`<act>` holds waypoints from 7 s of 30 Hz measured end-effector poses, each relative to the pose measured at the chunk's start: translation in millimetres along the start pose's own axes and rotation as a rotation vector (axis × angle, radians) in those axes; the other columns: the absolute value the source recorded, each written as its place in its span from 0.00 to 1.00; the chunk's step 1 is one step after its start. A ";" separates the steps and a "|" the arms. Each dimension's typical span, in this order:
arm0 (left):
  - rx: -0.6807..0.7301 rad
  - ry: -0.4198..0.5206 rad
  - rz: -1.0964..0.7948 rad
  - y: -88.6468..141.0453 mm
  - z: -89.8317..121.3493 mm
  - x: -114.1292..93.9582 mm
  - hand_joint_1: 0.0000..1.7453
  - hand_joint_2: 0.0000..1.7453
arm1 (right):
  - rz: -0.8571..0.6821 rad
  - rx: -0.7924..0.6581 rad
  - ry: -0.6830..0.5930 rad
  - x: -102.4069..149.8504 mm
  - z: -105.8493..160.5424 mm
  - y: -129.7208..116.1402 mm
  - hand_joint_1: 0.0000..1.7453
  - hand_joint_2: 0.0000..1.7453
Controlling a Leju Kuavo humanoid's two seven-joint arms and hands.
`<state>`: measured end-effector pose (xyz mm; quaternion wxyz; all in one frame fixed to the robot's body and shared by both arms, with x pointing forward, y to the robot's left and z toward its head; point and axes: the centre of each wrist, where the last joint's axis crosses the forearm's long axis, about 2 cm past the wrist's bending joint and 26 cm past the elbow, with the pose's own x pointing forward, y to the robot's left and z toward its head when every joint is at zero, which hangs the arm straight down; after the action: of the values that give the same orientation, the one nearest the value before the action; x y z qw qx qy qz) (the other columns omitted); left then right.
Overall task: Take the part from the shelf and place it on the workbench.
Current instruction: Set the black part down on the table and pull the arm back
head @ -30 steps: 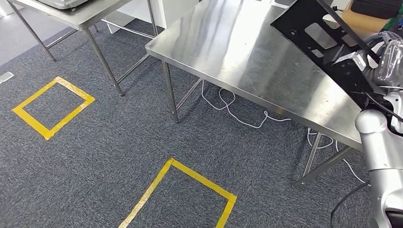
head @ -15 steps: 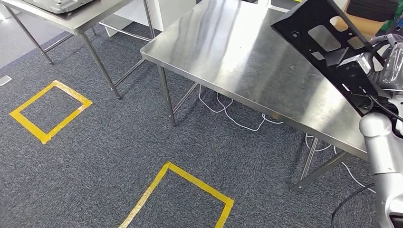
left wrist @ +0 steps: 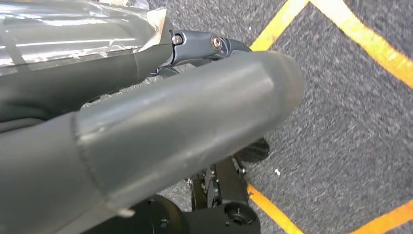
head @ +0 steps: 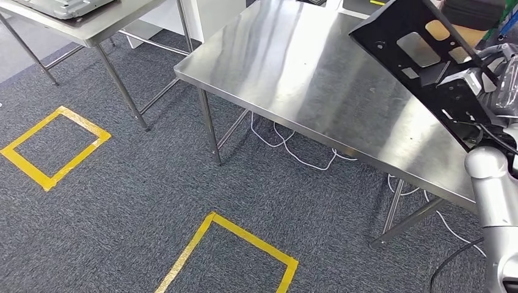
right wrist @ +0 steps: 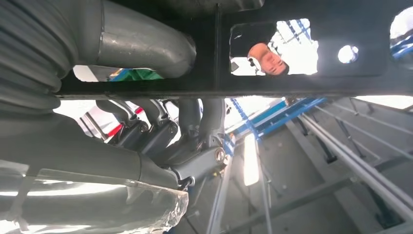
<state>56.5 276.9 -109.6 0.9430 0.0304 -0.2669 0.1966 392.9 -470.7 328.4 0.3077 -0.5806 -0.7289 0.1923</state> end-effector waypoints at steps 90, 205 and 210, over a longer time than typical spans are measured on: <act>0.041 -0.094 -0.086 4.0 -0.9 2.0 0.00 0.00 | 0.336 0.088 -0.055 25.1 5.9 65.4 1.00 1.00; 0.029 0.070 0.030 -0.7 2.0 -4.3 0.00 0.00 | -1.030 0.124 0.129 216.2 276.6 70.3 0.00 0.00; 0.025 0.068 0.033 -1.5 2.2 -4.6 0.00 0.00 | -1.052 0.129 0.160 216.2 289.8 66.8 0.00 0.00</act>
<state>52.4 273.5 -110.1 0.9477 0.0313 -0.2327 0.2163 217.3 -223.0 121.0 0.4522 -0.1296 -0.8824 0.0116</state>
